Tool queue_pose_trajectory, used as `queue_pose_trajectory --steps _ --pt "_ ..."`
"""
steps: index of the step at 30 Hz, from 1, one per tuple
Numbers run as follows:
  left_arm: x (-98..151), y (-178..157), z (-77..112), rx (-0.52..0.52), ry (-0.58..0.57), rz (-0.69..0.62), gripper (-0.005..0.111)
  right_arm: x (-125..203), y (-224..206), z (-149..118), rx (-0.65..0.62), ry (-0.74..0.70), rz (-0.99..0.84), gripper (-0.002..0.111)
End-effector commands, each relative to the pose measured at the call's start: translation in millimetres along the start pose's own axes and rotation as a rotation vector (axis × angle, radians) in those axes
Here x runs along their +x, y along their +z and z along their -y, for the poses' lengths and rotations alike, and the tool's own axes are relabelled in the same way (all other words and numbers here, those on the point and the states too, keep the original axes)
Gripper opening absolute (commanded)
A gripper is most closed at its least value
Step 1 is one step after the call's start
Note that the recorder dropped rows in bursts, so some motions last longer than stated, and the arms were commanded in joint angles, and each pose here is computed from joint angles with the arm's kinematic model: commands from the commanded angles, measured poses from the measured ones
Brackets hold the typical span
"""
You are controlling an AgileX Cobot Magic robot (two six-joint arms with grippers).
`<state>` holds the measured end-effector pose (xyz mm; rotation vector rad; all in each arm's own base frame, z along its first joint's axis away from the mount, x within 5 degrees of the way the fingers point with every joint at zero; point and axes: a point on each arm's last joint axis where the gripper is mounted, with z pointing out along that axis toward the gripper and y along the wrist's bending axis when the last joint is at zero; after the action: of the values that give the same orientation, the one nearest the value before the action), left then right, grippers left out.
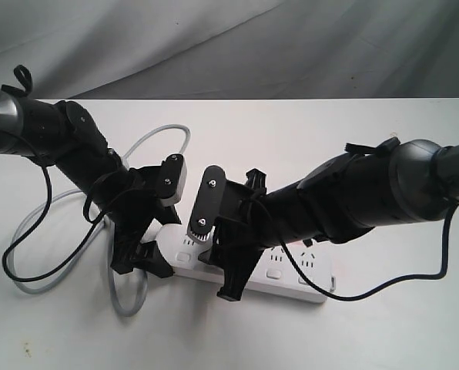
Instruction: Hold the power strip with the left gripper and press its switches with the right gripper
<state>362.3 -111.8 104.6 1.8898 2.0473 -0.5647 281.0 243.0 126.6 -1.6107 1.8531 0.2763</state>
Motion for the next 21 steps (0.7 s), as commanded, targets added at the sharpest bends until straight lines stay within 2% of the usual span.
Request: queue_pose_trajectory --steps 1,21 --pt "-1.0 2.2 2.3 0.028 0.000 0.001 0.050 5.9 3.8 -1.3 -0.009 -0.003 -0.018 0.053" --pt "-1.0 2.2 2.3 0.028 0.000 0.001 0.050 11.3 6.6 2.0 0.028 -0.004 -0.055 0.053"
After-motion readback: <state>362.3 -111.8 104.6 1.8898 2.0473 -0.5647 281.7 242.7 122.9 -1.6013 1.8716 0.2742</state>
